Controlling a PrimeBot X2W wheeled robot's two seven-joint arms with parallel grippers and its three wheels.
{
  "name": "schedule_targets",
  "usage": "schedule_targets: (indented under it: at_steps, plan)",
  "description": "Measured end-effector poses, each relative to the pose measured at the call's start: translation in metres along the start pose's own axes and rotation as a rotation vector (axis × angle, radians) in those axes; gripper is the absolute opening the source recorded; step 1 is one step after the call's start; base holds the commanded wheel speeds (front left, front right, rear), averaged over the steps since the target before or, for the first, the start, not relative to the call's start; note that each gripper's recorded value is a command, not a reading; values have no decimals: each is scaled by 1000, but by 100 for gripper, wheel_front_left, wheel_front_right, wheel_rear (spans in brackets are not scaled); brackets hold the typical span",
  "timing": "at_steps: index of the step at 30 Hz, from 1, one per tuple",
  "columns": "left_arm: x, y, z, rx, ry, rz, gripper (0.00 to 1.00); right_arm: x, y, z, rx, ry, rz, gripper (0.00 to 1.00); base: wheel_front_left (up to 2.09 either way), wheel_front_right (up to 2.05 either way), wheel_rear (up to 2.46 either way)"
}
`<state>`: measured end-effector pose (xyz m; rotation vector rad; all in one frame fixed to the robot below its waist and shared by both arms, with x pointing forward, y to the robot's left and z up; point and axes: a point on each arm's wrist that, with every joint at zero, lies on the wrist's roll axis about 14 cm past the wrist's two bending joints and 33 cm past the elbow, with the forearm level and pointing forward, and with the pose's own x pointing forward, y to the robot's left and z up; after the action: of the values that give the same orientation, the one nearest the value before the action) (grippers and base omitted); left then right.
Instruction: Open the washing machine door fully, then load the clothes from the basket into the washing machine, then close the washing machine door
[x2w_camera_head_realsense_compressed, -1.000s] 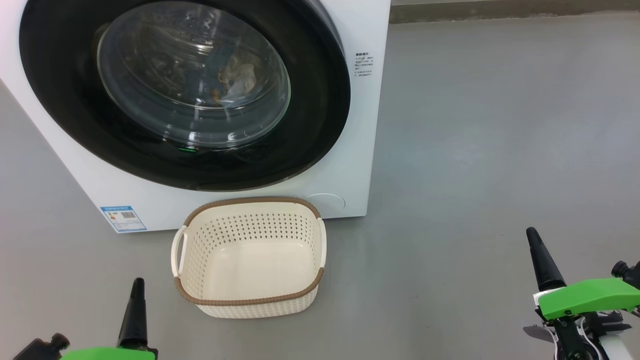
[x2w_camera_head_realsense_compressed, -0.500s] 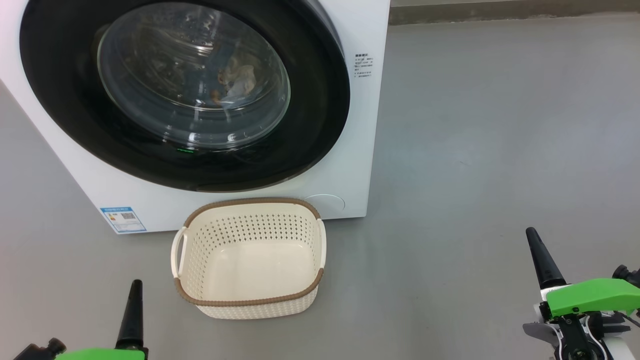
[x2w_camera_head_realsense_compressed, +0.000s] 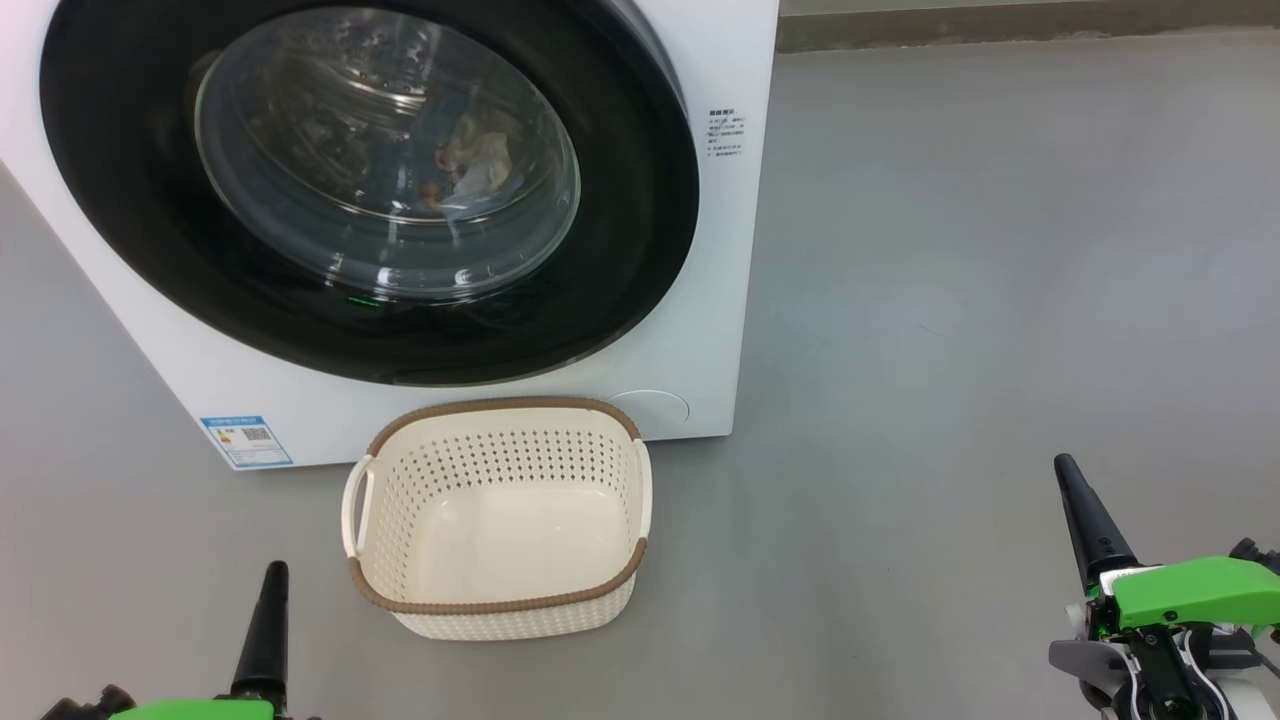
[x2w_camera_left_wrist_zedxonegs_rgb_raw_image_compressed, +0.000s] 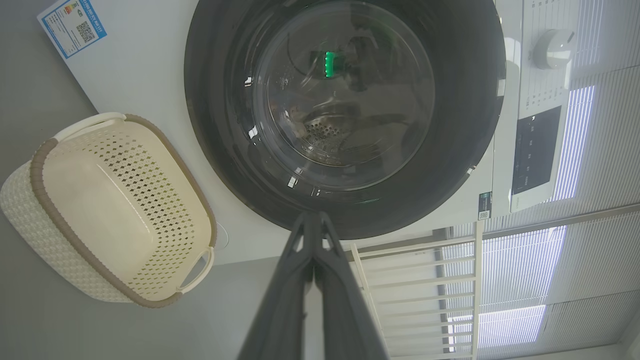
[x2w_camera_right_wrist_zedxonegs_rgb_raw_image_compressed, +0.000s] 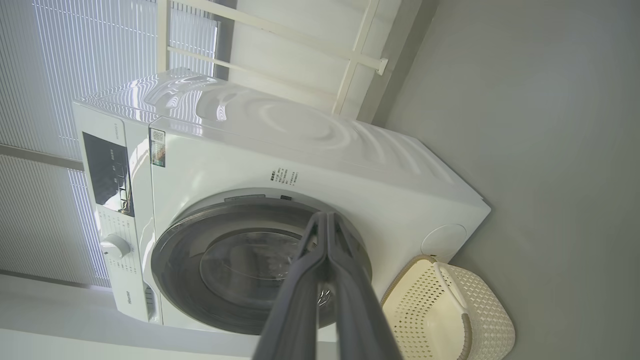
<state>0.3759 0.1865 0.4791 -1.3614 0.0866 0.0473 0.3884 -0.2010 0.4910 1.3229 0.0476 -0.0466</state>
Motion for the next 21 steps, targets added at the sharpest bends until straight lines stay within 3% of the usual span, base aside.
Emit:
schedule_targets:
  at_steps: [21]
  plan:
    - [1,-4,3,-192,8,-22,0,-2,3,6,222,-17,20,0,0,0,0]
